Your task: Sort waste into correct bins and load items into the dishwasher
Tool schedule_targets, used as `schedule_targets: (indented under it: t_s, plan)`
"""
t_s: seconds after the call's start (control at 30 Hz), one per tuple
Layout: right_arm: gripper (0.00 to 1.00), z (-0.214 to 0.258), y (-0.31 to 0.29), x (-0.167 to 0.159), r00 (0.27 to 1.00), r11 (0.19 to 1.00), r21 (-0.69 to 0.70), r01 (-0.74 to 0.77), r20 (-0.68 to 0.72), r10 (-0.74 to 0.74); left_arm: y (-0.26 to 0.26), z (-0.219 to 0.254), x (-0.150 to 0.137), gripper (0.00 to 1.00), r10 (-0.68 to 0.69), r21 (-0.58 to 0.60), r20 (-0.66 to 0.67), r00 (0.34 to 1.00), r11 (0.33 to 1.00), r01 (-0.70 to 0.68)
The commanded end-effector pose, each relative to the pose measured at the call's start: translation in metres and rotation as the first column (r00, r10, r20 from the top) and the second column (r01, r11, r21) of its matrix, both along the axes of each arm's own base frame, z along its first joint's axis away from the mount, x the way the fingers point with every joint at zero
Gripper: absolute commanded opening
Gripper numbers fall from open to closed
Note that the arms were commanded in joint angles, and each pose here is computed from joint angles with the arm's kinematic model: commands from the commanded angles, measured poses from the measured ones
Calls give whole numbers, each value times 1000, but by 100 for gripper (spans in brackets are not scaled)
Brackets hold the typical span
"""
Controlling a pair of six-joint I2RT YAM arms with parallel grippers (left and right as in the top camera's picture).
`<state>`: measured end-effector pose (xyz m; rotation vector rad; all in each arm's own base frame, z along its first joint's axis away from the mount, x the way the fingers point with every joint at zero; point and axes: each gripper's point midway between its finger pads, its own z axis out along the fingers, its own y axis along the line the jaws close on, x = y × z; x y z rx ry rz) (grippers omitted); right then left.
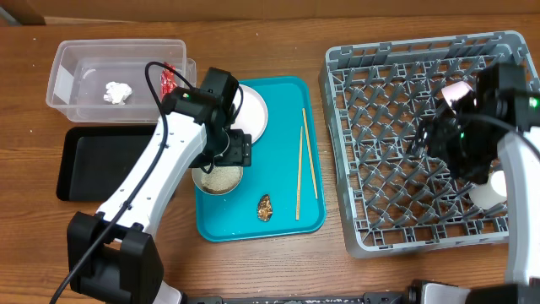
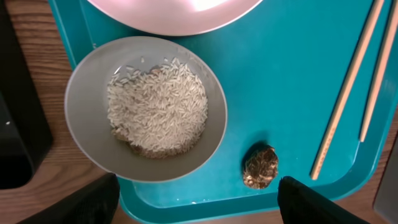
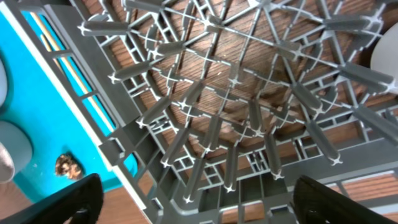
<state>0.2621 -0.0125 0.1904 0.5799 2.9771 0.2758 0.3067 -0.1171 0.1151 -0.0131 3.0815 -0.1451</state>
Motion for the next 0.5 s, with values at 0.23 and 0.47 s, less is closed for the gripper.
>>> schedule_targets:
  t_s: [0.23,0.47]
  plan:
    - [100,1,-14,-15,997,994,-86,68,45,-64,-11,-15,-2,83,-13,-16,18,1000,1000,13]
    - [100,1,-14,-16,997,994,-86,68,45,-64,-14,-15,4,82,-16,-26,46,999,999,18]
